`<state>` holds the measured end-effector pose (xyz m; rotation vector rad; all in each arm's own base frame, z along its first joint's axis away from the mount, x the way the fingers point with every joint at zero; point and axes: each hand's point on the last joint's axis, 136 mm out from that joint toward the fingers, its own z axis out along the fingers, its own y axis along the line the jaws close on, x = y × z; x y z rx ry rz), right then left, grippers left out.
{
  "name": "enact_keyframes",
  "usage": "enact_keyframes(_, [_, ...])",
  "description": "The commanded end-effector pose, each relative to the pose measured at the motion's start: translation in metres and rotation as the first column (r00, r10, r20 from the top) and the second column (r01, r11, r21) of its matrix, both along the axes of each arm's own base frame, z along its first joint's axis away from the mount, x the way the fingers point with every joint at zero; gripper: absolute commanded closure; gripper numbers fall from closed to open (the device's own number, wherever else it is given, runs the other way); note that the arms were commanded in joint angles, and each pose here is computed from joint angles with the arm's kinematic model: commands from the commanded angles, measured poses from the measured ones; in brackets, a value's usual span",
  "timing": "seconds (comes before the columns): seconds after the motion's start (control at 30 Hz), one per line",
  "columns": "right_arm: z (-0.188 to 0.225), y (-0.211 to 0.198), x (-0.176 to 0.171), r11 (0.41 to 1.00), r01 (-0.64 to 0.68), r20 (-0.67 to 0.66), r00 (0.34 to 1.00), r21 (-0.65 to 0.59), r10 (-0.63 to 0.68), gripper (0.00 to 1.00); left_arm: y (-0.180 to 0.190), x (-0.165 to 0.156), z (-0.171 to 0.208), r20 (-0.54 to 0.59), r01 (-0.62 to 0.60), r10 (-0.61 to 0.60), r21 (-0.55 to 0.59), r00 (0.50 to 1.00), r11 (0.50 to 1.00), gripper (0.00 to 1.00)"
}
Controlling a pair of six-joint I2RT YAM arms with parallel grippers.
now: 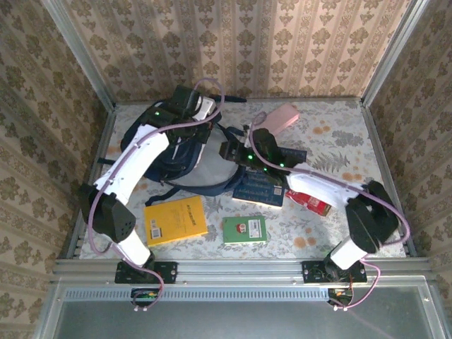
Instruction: Pack the student bag
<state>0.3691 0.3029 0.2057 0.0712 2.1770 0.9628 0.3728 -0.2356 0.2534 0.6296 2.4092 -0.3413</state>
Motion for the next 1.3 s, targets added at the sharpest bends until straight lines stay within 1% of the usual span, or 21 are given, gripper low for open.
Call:
enact_keyframes(0.0, [-0.03, -0.046, -0.032, 0.969, -0.036, -0.038, 0.999, -0.244, 0.027, 0.38, -0.01, 0.0, 0.009, 0.019, -0.005, 0.007, -0.107, 1.0, 0.994, 1.0])
enact_keyframes(0.07, [-0.047, -0.061, -0.048, 0.945, -0.084, -0.104, 0.993, -0.317, 0.053, 0.38, -0.017, -0.006, -0.005, -0.017, 0.008, -0.01, -0.12, 1.0, 0.993, 1.0])
enact_keyframes(0.1, [-0.042, -0.067, -0.057, 0.937, -0.103, -0.104, 0.992, -0.335, 0.072, 0.38, -0.021, -0.009, -0.012, -0.033, 0.018, -0.022, -0.121, 0.999, 0.992, 1.0])
enact_keyframes(0.23, [-0.062, -0.092, -0.087, 0.886, -0.171, -0.203, 0.975, -0.432, 0.089, 0.38, -0.03, -0.015, -0.03, -0.074, 0.041, -0.049, -0.105, 0.996, 0.994, 1.0])
enact_keyframes(0.27, [-0.065, -0.098, -0.089, 0.876, -0.169, -0.218, 0.973, -0.451, 0.075, 0.38, -0.031, -0.015, -0.032, -0.074, 0.041, -0.049, -0.107, 0.996, 0.993, 1.0])
enact_keyframes(0.33, [-0.067, -0.118, -0.083, 0.863, -0.093, -0.221, 0.975, -0.497, -0.022, 0.38, -0.034, -0.016, -0.036, -0.078, 0.044, -0.054, -0.126, 0.996, 0.991, 1.0])
enact_keyframes(0.37, [-0.065, -0.124, -0.077, 0.868, -0.056, -0.218, 0.974, -0.494, -0.061, 0.37, -0.036, -0.016, -0.038, -0.086, 0.045, -0.058, -0.136, 0.995, 0.99, 1.0])
enact_keyframes(0.43, [-0.054, -0.135, -0.058, 0.892, 0.047, -0.204, 0.967, -0.449, -0.154, 0.37, -0.043, -0.017, -0.045, -0.11, 0.051, -0.068, -0.148, 0.992, 0.988, 1.0])
enact_keyframes(0.53, [-0.032, -0.139, -0.016, 0.92, 0.155, -0.154, 0.963, -0.36, -0.223, 0.37, -0.051, -0.021, -0.054, -0.127, 0.069, -0.087, -0.144, 0.988, 0.987, 0.99])
enact_keyframes(0.6, [-0.025, -0.132, 0.024, 0.945, 0.166, -0.152, 0.965, -0.281, -0.215, 0.39, -0.053, -0.026, -0.056, -0.129, 0.075, -0.094, -0.148, 0.987, 0.986, 0.99])
enact_keyframes(0.7, [-0.023, -0.119, 0.077, 0.97, 0.153, -0.204, 0.96, -0.191, -0.191, 0.43, -0.051, -0.029, -0.057, -0.128, 0.074, -0.094, -0.154, 0.987, 0.985, 0.98])
enact_keyframes(0.8, [-0.033, -0.111, 0.126, 0.975, 0.156, -0.242, 0.951, -0.16, -0.192, 0.45, -0.051, -0.032, -0.059, -0.129, 0.073, -0.095, -0.166, 0.987, 0.983, 0.98])
enact_keyframes(0.9, [-0.05, -0.104, 0.17, 0.975, 0.16, -0.27, 0.942, -0.156, -0.198, 0.46, -0.054, -0.033, -0.061, -0.135, 0.078, -0.103, -0.181, 0.985, 0.98, 0.97])
enact_keyframes(1.0, [-0.069, -0.101, 0.21, 0.978, 0.151, -0.291, 0.938, -0.146, -0.188, 0.47, -0.058, -0.035, -0.061, -0.147, 0.088, -0.118, -0.196, 0.982, 0.977, 0.97])
enact_keyframes(1.03, [-0.075, -0.1, 0.223, 0.981, 0.148, -0.298, 0.937, -0.124, -0.179, 0.47, -0.058, -0.035, -0.061, -0.149, 0.088, -0.119, -0.198, 0.982, 0.976, 0.97])
enact_keyframes(1.13, [-0.088, -0.104, 0.253, 0.982, 0.176, -0.314, 0.93, -0.076, -0.191, 0.48, -0.058, -0.034, -0.061, -0.156, 0.085, -0.12, -0.215, 0.98, 0.973, 0.97])
enact_keyframes(1.27, [-0.106, -0.106, 0.273, 0.978, 0.199, -0.348, 0.914, -0.063, -0.208, 0.48, -0.059, -0.032, -0.061, -0.173, 0.078, -0.122, -0.243, 0.977, 0.967, 0.97])
